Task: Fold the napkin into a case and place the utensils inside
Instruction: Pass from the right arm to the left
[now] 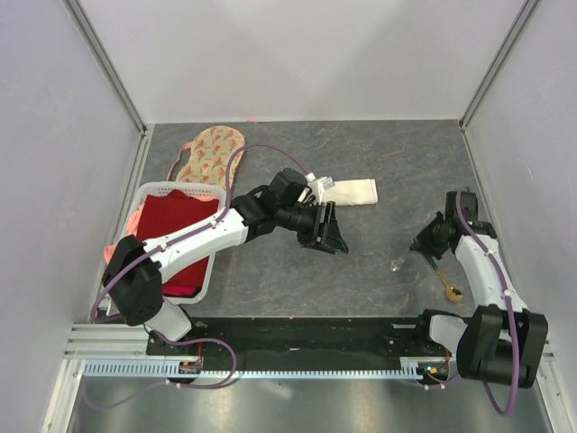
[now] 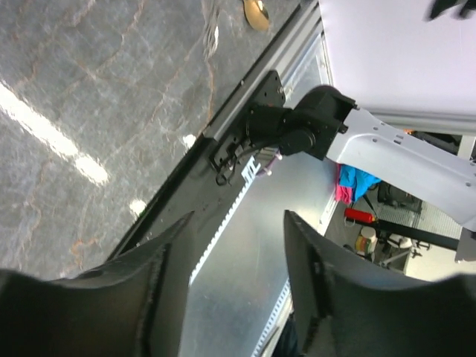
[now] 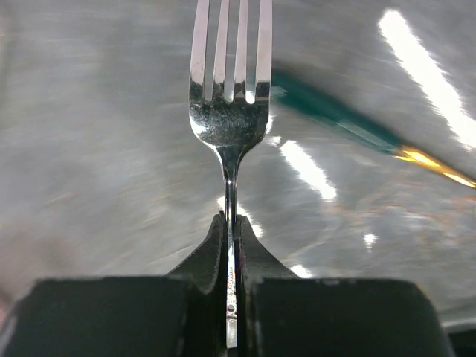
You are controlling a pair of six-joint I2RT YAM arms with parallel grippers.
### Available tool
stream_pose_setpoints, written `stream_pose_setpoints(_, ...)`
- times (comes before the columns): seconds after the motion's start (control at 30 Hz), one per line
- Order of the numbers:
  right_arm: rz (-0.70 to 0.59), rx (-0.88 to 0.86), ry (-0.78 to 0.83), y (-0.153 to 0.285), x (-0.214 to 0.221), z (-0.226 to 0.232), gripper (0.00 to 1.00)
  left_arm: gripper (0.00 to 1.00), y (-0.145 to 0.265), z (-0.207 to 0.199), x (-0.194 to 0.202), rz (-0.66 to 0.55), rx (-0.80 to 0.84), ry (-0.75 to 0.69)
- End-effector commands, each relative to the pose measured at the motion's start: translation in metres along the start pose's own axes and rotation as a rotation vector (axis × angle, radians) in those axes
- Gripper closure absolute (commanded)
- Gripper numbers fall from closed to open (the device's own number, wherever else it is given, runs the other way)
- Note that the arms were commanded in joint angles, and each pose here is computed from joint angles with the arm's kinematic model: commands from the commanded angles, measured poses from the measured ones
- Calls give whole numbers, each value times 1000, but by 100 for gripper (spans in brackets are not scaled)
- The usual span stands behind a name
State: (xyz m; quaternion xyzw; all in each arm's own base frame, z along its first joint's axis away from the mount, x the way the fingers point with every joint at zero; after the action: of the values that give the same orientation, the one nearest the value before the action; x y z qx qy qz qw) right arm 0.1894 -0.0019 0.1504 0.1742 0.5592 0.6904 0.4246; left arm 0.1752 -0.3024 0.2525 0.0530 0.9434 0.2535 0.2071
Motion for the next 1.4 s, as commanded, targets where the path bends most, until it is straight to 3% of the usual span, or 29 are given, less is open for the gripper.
stream_pose_setpoints(0.0, 6, -357, 143, 52, -5, 51, 100, 36, 22, -29, -5, 13, 51, -38)
stream_pose_setpoints(0.07, -36, -561, 204, 68, -8, 70, 100, 34, 22, -33, -10, 9, 60, -54)
stream_pose_setpoints(0.23, 27, -1004, 361, 100, 9, 117, 100, 32, 24, -51, -28, -7, 117, -126)
stream_pose_setpoints(0.4, 79, -1282, 314, 120, 37, 133, 100, 32, 29, -54, -30, -17, 125, -114)
stream_pose_setpoints(0.5, 100, -1356, 311, 123, 50, 132, 100, 32, 31, -49, -27, -1, 125, -76)
stream_pose_setpoints(0.87, 186, -1478, 333, 137, 67, 122, 100, 36, 60, -44, -25, -86, 68, 9)
stream_pose_setpoints(0.97, 175, -1451, 334, 135, 67, 119, 100, 36, 78, -55, -26, -155, 75, -46)
stream_pose_setpoints(1.1, 184, -1389, 366, 129, 67, 122, 100, 34, 91, -55, -26, -184, 46, -17)
stream_pose_setpoints(1.17, 186, -1343, 386, 133, 64, 126, 100, 21, 96, -56, -27, -216, 9, -70)
stream_pose_setpoints(1.3, 210, -1294, 378, 143, 61, 135, 100, 22, 84, -50, -35, -195, -65, -150)
stream_pose_setpoints(1.37, 230, -1166, 317, 136, 60, 136, 100, 24, 75, -58, -35, -204, -168, -251)
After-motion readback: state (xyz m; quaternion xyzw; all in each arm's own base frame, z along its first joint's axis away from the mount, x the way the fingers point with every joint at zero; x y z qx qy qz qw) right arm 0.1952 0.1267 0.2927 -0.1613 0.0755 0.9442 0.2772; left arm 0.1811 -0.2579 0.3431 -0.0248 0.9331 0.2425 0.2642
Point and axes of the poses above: each gripper's point midway between its finger pads, its own y axis back along the fingers, its own z axis along the line the jaws close on, x = y × z, the point moved 10 cm from there along y, back along the fingers, and after that the axes turned 2 degrees about -y, right-handed, at the moved point
